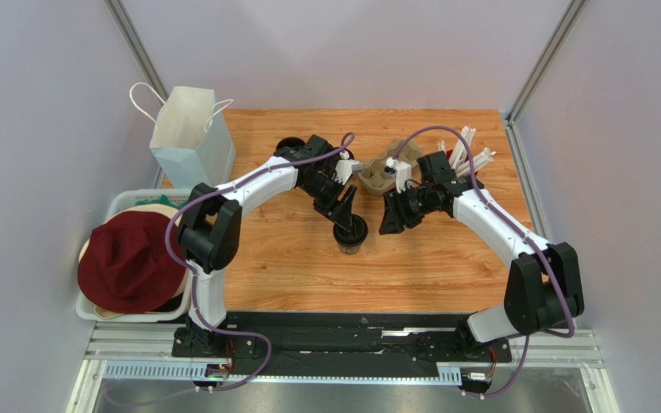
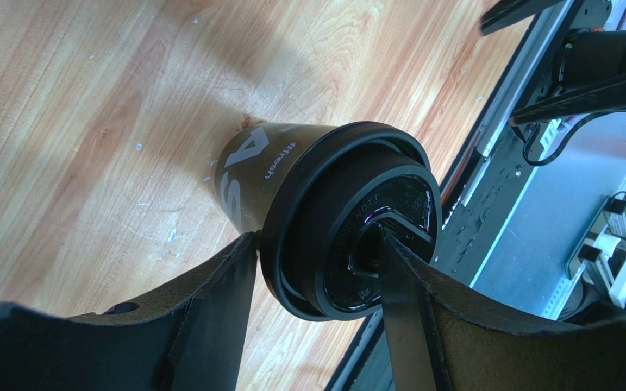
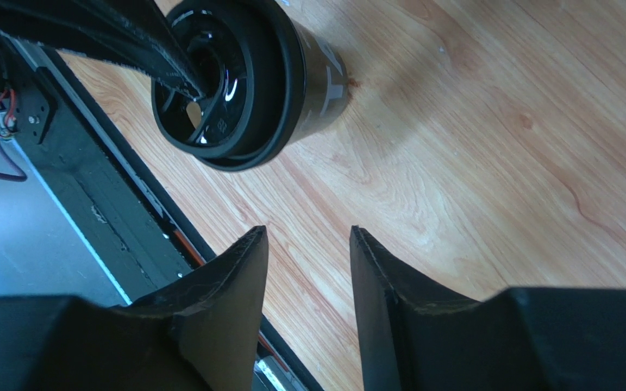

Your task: Pack the takeout coffee

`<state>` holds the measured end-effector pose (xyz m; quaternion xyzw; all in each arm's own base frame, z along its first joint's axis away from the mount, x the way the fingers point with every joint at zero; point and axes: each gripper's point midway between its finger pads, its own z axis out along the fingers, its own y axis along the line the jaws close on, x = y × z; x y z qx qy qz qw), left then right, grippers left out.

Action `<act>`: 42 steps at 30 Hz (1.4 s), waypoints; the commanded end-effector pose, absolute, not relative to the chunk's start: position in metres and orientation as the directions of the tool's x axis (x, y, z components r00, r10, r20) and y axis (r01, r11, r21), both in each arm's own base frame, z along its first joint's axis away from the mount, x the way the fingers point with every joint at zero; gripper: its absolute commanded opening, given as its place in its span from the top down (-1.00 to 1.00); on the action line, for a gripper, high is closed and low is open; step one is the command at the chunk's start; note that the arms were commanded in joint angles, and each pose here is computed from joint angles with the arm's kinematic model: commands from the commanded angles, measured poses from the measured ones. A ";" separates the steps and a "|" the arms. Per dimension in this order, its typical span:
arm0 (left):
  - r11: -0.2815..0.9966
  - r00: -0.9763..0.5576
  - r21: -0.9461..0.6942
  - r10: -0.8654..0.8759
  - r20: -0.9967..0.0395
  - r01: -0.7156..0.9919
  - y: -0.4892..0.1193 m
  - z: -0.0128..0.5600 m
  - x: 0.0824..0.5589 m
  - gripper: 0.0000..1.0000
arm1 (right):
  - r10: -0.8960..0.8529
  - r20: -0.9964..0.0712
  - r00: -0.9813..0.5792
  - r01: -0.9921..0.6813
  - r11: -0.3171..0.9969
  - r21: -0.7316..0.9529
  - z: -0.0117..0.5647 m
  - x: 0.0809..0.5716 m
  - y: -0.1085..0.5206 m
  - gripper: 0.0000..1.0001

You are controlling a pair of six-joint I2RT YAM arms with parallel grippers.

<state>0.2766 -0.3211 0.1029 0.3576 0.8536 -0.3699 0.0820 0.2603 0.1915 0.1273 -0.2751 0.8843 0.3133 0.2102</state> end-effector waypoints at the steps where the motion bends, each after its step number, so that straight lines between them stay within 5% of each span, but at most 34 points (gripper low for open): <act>1: 0.499 -0.708 -0.516 0.593 -0.383 0.696 -0.315 0.074 0.283 -0.26 | -0.312 -0.617 -0.722 -0.661 0.574 0.483 0.154 0.282 0.215 0.14; 24: 0.466 -0.672 -0.501 0.627 -0.394 0.729 -0.309 0.065 0.279 -0.26 | -0.297 -0.496 -0.816 -0.578 0.432 0.693 0.118 0.286 0.239 0.35; 42: 0.496 -0.659 -0.449 0.656 -0.368 0.744 -0.299 0.047 0.282 -0.12 | -0.276 -0.421 -0.864 -0.487 0.668 0.562 0.067 0.308 0.217 0.40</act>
